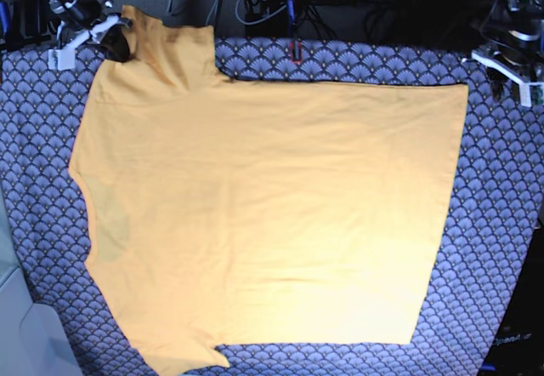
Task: Fold the T-shirt properly
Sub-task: 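Lower the left gripper onto the shirt's opposite shoulder corner and grasp it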
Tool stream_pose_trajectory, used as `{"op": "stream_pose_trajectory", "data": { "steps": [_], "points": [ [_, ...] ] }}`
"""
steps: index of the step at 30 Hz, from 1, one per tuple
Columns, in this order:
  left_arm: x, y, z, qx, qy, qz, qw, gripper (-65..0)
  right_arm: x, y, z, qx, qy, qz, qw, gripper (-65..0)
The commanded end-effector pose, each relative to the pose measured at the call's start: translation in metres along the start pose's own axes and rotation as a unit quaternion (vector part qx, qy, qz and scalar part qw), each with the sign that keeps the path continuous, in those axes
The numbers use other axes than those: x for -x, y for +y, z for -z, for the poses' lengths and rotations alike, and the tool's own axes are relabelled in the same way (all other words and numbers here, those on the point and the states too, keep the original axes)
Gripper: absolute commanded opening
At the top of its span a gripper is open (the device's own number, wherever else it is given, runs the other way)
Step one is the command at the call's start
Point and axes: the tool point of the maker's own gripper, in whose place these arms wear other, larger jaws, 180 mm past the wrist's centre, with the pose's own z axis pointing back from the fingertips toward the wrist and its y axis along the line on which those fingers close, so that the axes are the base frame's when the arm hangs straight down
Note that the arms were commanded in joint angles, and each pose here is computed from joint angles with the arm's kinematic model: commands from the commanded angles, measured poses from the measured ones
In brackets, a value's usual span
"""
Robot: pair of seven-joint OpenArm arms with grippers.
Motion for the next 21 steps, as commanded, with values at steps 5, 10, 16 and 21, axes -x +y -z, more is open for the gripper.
{"op": "stream_pose_trajectory", "data": {
  "steps": [5,10,16,21],
  "points": [
    [0.022,-0.001,0.026,0.011,0.022,-0.045,0.999,-42.7,-0.007,0.0,-0.004,-0.004,-0.01,-0.011,0.9999,-65.0],
    [0.041,-0.008,0.039,0.024,0.041,-0.074,0.996,-42.7,-0.008,-0.001,-0.004,-0.004,-0.007,-0.016,0.9998,-65.0],
    [0.039,-0.031,0.045,0.079,0.036,-0.063,0.994,-42.7,-0.008,-0.002,-0.004,-0.004,-0.006,-0.017,0.9998,-65.0],
    [0.044,-0.04,0.05,0.085,0.037,-0.083,0.992,-42.5,-0.008,-0.001,-0.004,-0.005,-0.006,-0.017,0.9998,-65.0]
  ]
}}
